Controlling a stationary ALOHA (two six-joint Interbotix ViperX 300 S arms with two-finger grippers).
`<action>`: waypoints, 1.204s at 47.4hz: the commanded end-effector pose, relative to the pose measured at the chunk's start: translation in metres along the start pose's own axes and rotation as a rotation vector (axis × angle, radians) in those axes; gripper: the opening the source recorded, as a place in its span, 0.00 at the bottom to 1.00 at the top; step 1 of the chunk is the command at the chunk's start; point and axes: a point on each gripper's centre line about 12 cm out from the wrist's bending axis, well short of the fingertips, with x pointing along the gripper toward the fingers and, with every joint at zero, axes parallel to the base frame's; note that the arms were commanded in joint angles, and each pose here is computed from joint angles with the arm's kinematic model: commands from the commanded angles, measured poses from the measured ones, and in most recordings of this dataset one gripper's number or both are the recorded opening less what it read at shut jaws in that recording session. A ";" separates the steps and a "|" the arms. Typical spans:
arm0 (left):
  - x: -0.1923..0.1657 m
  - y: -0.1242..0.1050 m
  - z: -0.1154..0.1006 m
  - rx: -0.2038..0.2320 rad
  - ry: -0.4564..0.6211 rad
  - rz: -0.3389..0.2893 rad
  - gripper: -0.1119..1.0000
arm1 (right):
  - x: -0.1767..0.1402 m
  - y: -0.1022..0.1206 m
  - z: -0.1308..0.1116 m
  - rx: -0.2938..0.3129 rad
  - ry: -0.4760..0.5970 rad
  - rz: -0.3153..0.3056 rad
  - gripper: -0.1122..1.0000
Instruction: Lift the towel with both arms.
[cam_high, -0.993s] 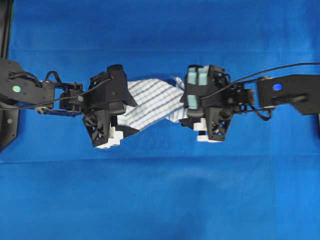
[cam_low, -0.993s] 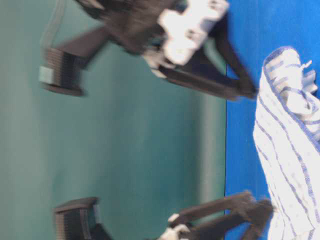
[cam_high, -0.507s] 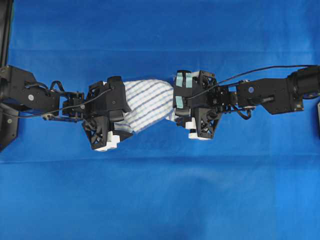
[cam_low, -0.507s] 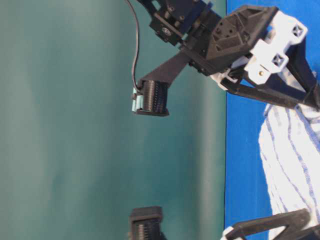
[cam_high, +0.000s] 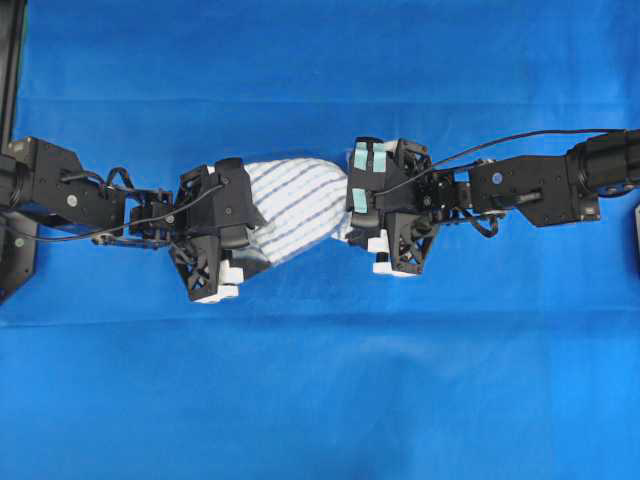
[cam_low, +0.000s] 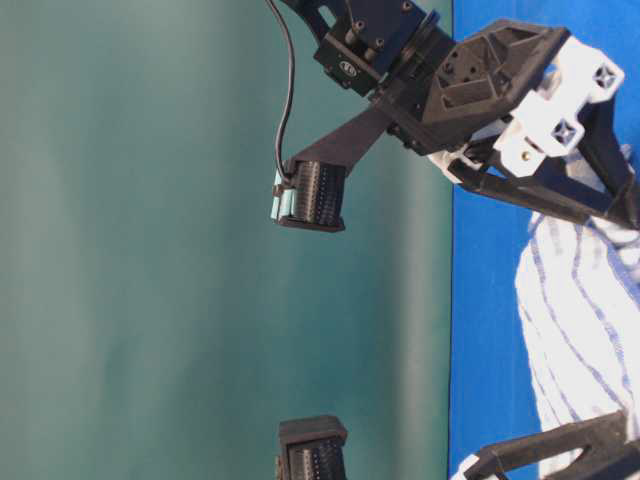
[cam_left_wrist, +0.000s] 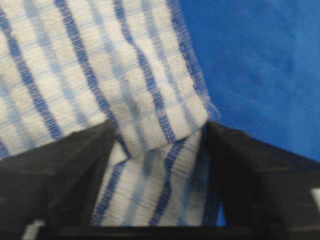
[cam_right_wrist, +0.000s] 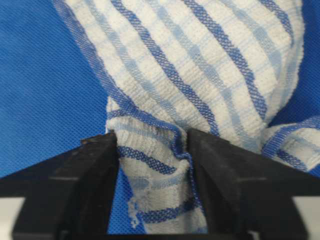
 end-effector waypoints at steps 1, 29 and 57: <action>-0.001 0.000 0.004 -0.002 -0.003 0.000 0.61 | -0.003 -0.001 0.008 0.002 -0.020 -0.002 0.57; -0.028 -0.004 0.037 -0.004 -0.084 -0.011 0.14 | -0.038 0.002 0.033 0.008 -0.099 -0.001 0.23; -0.192 -0.031 0.167 0.025 -0.289 -0.076 0.14 | -0.215 0.022 0.143 -0.002 -0.323 -0.011 0.23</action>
